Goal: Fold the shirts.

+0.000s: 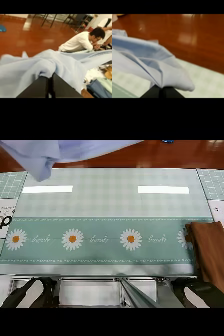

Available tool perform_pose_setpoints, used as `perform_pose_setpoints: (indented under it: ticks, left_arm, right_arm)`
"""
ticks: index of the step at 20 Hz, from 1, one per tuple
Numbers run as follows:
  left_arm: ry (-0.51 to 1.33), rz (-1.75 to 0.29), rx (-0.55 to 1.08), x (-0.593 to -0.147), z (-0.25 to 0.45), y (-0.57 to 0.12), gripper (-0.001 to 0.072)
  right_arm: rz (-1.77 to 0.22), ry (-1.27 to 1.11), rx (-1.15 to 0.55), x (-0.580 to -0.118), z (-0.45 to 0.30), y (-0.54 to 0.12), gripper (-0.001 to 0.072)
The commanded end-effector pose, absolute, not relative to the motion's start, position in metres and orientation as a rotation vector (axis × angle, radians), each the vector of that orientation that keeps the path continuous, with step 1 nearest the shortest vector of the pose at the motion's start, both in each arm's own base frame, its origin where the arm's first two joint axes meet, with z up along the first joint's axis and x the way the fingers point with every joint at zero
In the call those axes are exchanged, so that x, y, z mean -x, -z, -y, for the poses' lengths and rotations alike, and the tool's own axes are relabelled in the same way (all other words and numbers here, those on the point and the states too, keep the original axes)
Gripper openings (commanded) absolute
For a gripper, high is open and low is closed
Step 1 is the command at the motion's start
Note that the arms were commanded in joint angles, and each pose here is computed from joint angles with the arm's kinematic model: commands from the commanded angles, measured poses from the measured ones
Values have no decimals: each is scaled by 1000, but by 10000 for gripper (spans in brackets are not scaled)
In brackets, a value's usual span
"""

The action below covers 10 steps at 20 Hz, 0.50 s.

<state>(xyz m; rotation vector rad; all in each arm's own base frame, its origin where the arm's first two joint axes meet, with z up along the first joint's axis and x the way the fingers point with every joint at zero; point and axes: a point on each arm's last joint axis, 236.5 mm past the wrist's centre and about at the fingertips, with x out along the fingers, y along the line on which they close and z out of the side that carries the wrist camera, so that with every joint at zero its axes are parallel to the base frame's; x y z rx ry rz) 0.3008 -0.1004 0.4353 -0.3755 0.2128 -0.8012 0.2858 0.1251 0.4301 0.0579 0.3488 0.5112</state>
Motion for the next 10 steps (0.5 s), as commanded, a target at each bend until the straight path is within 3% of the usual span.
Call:
perform_pose_setpoints:
  ticks: [1, 5, 10]
  left_arm:
    - [800, -253, 210, -245, 127, -440, 20]
    - [736, -373, 194, -224, 133, -407, 20]
    - [864, -634, 257, -187, 165, -309, 20]
  right_arm:
    - [-243, -388, 13, -224, -89, -463, 23]
    - [-335, -338, 2, -190, -75, -442, 23]
    - [-629, -334, -11, -178, -73, -357, 24]
